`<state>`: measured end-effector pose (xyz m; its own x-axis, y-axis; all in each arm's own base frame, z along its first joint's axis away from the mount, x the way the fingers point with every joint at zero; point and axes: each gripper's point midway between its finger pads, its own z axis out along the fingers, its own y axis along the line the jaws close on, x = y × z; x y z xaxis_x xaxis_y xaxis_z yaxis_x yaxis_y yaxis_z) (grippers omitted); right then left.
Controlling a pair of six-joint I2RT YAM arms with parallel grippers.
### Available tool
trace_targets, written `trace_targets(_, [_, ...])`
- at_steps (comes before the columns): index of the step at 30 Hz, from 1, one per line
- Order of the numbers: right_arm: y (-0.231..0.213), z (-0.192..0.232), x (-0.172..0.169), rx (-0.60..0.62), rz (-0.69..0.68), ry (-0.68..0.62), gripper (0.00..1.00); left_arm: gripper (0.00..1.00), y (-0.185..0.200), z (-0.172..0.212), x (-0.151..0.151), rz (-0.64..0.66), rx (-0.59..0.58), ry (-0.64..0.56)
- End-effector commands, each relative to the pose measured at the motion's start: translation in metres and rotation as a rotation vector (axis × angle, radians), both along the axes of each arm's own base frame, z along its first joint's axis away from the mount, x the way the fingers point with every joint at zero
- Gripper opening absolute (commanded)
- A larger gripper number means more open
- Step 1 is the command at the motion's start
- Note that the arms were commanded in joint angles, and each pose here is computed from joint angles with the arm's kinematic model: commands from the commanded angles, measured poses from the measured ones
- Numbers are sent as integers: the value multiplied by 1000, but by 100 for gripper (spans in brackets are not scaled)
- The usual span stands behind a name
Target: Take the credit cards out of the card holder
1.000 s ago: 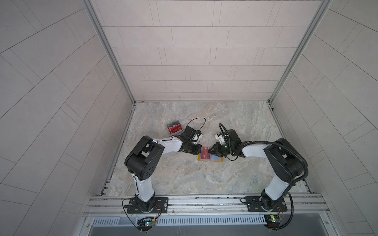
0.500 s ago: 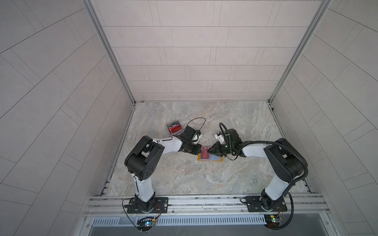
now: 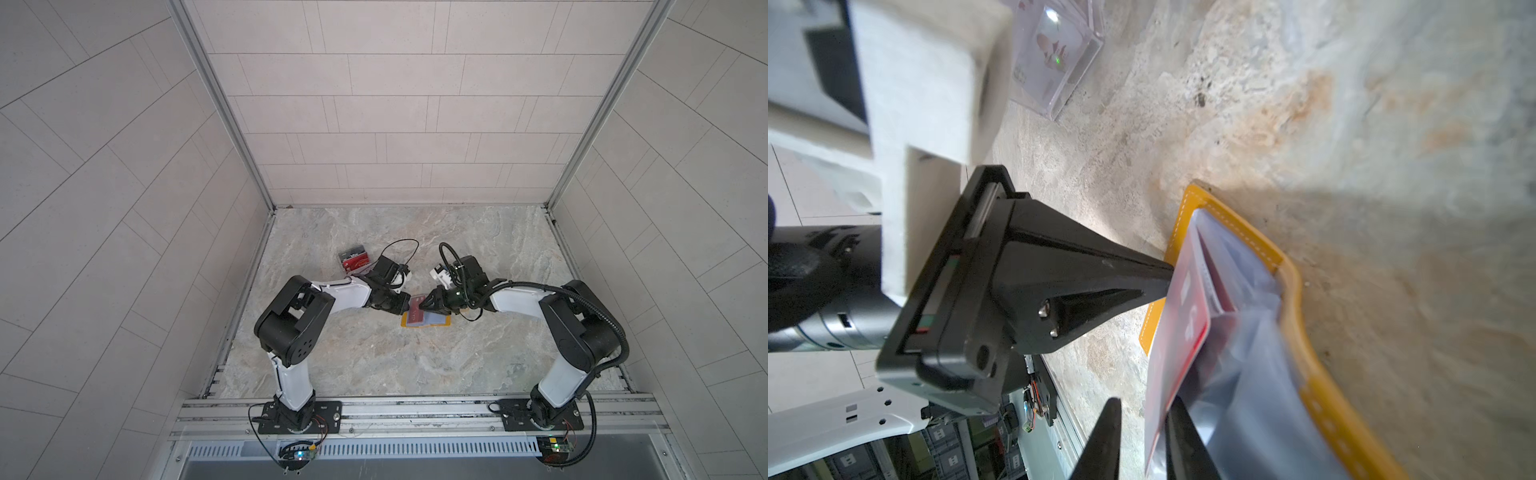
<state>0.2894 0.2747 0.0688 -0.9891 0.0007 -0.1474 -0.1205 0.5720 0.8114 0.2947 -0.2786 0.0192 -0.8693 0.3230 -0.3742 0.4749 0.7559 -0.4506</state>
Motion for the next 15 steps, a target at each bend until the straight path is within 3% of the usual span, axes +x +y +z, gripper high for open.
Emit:
trace_targets(1, [5, 11, -5, 5, 47, -22, 23, 5, 4, -21, -16, -22, 59, 56])
trace_targets(15, [-11, 8, -4, -183, 118, -50, 25, 5, 7, -22, -18, -32, 74, 54])
